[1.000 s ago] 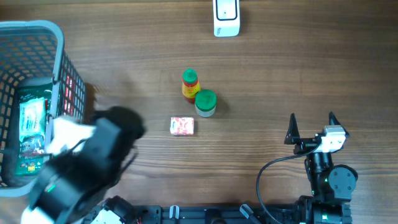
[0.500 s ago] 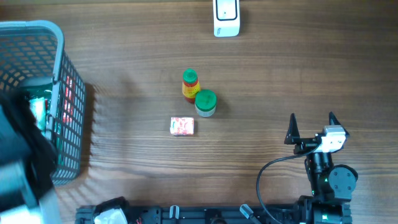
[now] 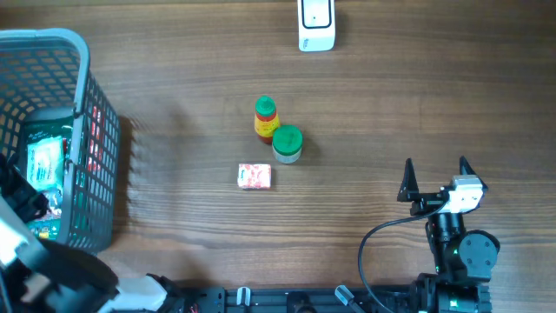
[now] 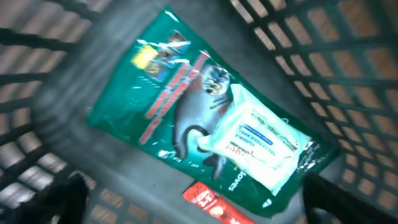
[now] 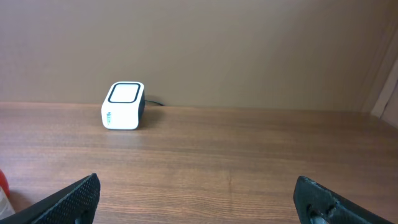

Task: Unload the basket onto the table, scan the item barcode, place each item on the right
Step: 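Move the left gripper back over the basket toward the wipes pack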

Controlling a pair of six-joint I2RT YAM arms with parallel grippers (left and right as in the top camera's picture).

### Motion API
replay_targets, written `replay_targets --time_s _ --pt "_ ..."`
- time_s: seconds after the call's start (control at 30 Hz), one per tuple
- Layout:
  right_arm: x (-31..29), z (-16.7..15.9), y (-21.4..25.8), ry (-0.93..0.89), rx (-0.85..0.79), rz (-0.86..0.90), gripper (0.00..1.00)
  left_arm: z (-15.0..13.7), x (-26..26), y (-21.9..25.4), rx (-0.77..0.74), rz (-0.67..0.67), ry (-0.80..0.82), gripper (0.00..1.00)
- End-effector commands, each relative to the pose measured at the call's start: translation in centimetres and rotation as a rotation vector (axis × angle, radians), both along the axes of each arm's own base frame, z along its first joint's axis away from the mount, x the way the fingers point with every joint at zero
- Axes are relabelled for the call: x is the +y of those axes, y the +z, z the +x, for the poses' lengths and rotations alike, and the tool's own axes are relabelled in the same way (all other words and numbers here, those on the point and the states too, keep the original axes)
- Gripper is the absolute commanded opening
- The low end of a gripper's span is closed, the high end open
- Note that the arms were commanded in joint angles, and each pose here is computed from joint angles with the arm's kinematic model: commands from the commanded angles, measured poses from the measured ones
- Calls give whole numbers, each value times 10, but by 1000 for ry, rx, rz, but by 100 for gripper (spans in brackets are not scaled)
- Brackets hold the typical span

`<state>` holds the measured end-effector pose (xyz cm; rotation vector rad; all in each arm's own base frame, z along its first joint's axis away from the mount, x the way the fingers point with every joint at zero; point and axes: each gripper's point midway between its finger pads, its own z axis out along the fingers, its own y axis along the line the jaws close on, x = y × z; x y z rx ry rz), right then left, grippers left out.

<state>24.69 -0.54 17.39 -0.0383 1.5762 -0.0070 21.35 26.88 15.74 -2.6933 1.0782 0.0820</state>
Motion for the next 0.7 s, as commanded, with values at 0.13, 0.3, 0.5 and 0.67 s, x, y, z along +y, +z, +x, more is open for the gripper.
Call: replay_targets --time_s 0.13,0.3,0.5,0.67 --pt "-1 0 1 -6 -4 10 100 54 21 -52 22 3 -382 52" --pt "-1 0 1 -6 -4 10 100 67 20 -86 68 -31 -458 68" --pt "-1 0 1 -6 -4 10 100 58 24 -114 159 -63 -451 87" --pt "-1 0 1 -6 -4 10 100 52 27 -125 209 -68 -445 61"
